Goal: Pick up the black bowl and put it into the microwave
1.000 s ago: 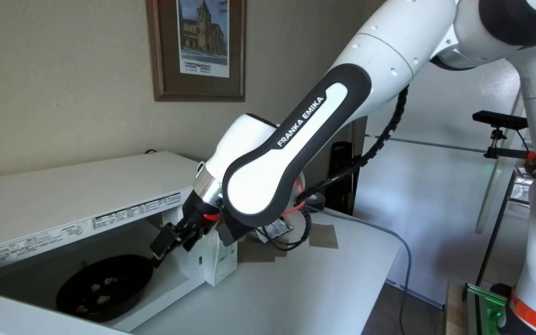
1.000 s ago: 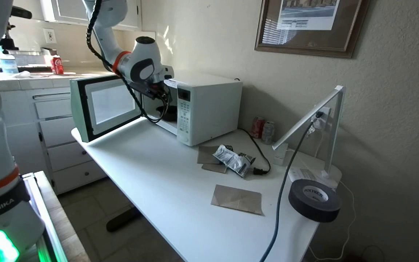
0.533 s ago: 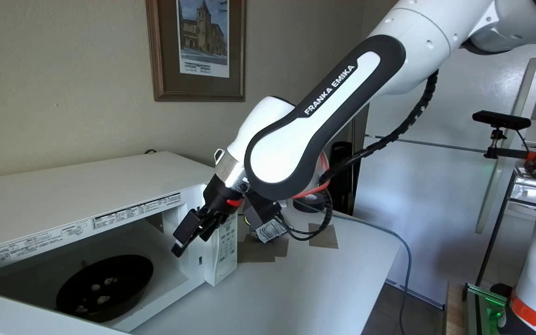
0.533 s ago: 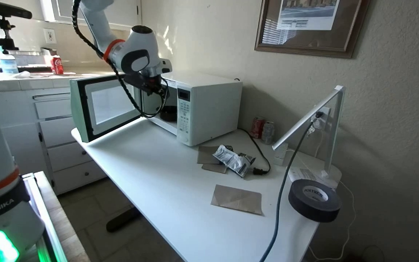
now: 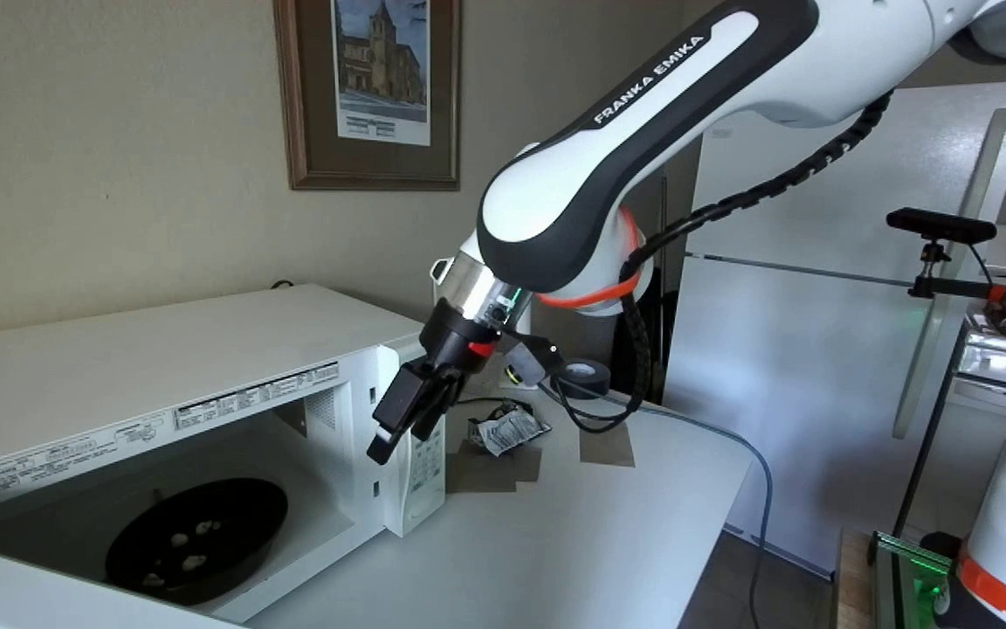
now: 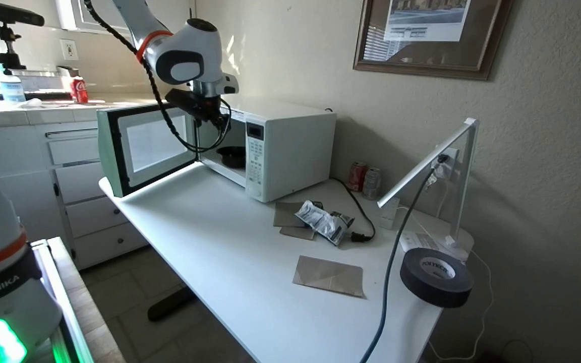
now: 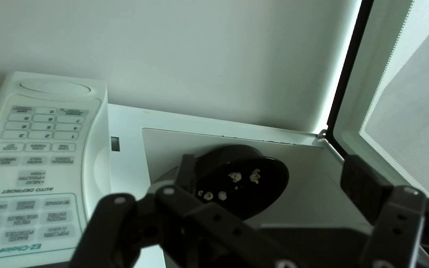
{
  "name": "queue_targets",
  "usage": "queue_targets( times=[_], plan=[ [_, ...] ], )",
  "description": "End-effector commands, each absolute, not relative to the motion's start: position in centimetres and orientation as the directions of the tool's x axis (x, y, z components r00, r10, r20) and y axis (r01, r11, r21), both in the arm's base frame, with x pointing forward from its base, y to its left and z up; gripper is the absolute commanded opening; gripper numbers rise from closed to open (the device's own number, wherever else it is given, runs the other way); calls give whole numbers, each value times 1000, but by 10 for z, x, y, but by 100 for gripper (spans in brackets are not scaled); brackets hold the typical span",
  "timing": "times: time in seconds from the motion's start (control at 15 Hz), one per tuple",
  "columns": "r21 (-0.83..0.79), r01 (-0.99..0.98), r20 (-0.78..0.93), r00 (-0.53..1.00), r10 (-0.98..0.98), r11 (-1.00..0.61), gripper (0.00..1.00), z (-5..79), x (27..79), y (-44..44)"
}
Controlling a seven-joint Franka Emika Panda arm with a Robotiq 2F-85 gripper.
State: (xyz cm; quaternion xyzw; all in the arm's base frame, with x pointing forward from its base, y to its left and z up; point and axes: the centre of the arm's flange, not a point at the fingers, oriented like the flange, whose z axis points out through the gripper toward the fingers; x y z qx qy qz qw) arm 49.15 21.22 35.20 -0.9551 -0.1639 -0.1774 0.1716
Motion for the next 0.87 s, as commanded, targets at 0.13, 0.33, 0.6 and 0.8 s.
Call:
queue_targets(
  times=[0.13,0.33,0.6,0.8],
  plan=[
    [-242,375,372,888,271,-895,100,376,460,171],
    [-249,361,385,888,250,-899,100,376,478,174],
    [-240,362,392,885,251,-901,100,383,469,169],
    [-240,364,391,885,253,-900,100,382,468,170]
  ],
)
